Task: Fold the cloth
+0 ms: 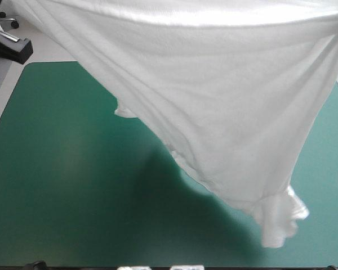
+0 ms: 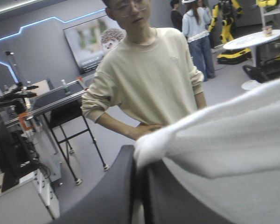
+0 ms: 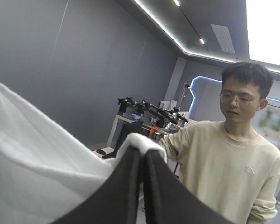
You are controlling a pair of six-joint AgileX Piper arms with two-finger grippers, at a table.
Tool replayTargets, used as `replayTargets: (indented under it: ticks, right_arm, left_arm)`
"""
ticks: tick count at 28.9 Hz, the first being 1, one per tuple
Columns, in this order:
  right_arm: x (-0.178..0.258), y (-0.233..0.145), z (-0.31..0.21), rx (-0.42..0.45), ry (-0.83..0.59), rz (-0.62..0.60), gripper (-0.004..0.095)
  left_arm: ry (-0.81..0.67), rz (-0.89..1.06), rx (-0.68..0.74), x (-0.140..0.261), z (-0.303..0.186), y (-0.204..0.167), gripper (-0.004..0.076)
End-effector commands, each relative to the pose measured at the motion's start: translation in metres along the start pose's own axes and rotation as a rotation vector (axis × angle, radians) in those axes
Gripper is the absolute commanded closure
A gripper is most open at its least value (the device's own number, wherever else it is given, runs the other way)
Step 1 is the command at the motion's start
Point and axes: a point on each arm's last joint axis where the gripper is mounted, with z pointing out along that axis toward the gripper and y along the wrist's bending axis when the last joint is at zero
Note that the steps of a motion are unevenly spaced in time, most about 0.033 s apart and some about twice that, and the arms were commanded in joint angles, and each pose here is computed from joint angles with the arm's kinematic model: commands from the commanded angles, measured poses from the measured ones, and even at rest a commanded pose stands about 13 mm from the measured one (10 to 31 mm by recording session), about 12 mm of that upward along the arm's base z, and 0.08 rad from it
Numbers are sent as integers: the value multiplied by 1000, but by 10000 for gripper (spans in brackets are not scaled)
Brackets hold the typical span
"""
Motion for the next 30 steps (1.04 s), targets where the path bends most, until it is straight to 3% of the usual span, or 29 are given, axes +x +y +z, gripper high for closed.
replayTargets:
  ticks: [1,11,14,18,21,24,27,30]
  right_arm:
    - [-10,-4,-11,70,-53,-33,900]
    - [48,-7,34,29,252,49,901]
    - [76,-9,64,27,308,73,905]
    - [120,-17,115,53,333,90,908]
    - [150,-28,159,113,285,56,908]
    - [162,-37,190,166,186,21,908]
    - [149,-45,208,196,77,-2,908]
    - [132,-50,209,222,8,-40,908]
  left_arm:
    - [-98,-32,27,-10,-16,4,733]
    - [75,-18,111,11,16,-20,733]
    - [163,26,41,27,42,-27,733]
    - [190,106,-169,47,90,-37,733]
    - [96,169,-302,58,127,-44,733]
    - [-87,126,-316,60,155,-37,733]
    - [-261,-23,-341,66,175,-4,733]
    - [-352,-11,-366,62,175,19,733]
